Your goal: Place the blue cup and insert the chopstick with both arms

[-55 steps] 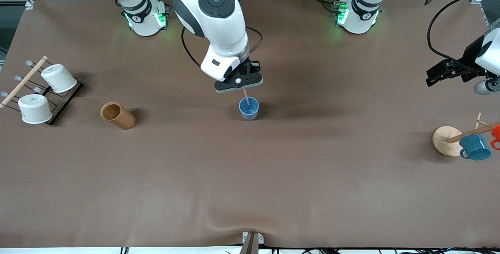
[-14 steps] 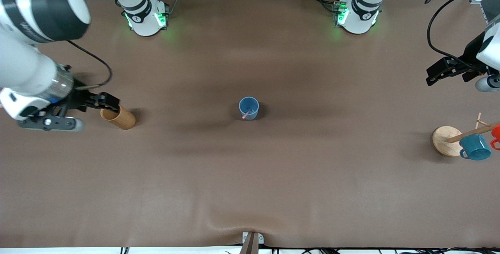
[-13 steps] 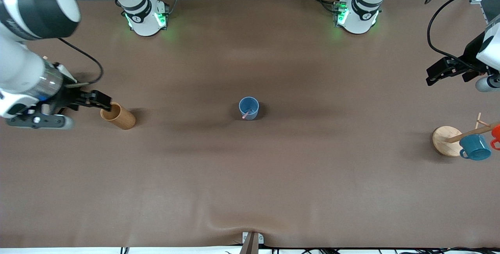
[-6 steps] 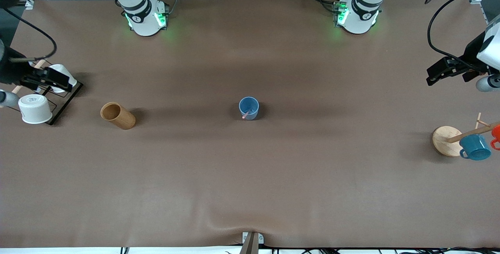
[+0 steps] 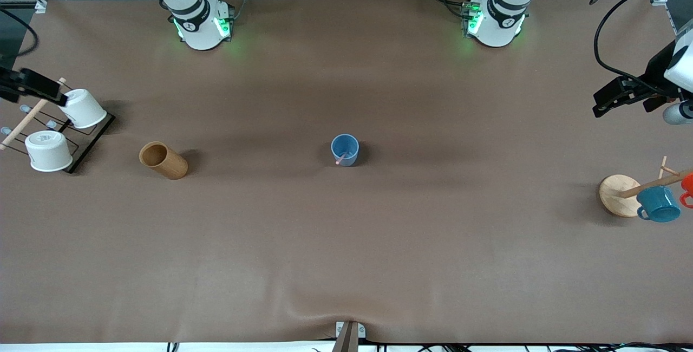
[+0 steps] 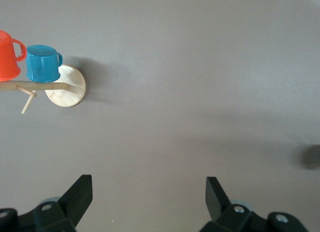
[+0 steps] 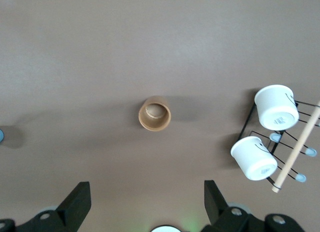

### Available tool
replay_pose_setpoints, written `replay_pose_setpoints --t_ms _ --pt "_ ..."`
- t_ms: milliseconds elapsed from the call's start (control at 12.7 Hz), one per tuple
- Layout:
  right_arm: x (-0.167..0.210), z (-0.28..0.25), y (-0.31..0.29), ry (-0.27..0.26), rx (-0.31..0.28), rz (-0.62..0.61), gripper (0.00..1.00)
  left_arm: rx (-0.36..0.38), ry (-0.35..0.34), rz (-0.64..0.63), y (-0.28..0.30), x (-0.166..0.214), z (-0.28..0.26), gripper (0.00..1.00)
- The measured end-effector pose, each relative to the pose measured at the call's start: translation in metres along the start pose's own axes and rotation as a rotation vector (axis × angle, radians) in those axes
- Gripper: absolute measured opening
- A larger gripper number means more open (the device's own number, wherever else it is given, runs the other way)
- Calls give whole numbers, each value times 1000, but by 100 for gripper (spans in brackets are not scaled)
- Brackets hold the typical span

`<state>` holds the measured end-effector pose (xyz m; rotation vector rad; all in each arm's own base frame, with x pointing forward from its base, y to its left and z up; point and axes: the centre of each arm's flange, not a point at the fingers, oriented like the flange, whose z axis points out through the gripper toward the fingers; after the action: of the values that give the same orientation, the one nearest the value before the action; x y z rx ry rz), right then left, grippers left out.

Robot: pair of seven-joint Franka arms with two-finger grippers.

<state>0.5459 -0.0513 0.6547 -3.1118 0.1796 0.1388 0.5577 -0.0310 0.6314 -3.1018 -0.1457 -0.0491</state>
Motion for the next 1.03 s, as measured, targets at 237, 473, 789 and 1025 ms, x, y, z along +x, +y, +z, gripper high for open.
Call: replay_pose_setpoints --t_ms 237,473,789,1025 --pt "-14 -11 4 -12 66 5 100 0 0 -2 -1 0 0 100" --pt "-28 -20 -10 -26 84 27 100 1 -8 2 1 -1 0 100" --pt "-29 -9 -17 -39 73 10 100 3 -25 40 21 -7 1 100" --pt "-24 -7 -12 -9 29 -55 100 -28 -35 41 25 -8 2 100"
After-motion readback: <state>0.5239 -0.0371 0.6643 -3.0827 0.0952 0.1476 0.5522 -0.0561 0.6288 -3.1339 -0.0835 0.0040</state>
